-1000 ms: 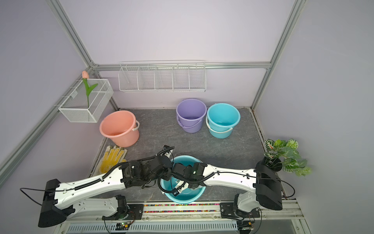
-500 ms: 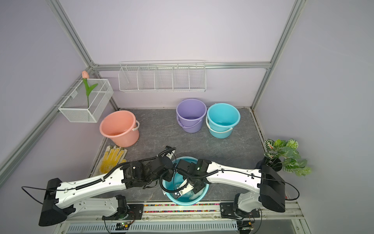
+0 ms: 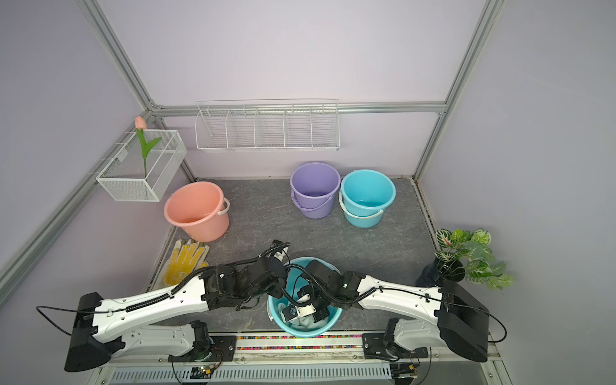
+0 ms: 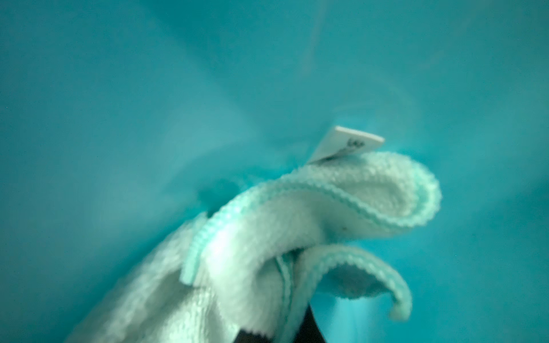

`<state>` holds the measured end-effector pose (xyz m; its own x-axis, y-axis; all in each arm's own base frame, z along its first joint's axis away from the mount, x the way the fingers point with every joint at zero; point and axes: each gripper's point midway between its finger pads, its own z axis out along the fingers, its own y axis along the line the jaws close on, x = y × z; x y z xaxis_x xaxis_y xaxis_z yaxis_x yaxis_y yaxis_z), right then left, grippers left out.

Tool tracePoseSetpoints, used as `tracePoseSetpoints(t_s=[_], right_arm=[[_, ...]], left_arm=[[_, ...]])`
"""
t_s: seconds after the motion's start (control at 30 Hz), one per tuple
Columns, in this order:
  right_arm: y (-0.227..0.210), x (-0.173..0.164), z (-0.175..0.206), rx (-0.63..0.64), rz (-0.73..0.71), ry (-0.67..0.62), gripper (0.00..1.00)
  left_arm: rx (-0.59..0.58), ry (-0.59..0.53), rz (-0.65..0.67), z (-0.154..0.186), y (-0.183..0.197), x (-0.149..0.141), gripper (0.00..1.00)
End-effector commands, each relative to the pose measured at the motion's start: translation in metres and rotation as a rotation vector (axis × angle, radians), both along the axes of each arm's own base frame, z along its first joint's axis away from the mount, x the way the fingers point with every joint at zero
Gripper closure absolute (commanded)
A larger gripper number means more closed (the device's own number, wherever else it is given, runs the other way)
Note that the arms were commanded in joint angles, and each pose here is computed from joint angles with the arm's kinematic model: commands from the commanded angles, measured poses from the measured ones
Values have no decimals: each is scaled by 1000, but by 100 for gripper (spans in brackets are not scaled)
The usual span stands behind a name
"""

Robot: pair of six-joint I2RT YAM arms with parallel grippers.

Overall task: Wipe the inside of the bucket with a cloth
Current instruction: Wipe the dirt from the inside of the bucket.

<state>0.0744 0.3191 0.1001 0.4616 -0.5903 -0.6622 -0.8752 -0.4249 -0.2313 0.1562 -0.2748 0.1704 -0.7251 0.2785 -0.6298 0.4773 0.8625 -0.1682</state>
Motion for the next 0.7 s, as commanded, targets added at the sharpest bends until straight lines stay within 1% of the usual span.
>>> tracePoseSetpoints(t_s=[0.0,0.13,0.23,0.33,0.5,0.57,0.67], right_arm=[[29,22,23,172,-73,-69,93],[36,56,28,208,-199,-202,93],[39,72,34,243,-268,-295,93],[38,86,37,242,-315,-405,93],[31,104,28,142,-348,-622,93],[26,109,24,79,-338,-692,93],[15,111,14,-55,-284,-766,93]], left_arm=[[70,-37,43,-10,12,10,100],[66,-34,41,-11,11,9,100],[65,-34,40,-11,10,9,100],[66,-37,44,-12,11,9,100],[65,-38,44,-12,12,9,100],[65,-36,45,-13,12,9,100],[69,-35,44,-14,13,9,100]])
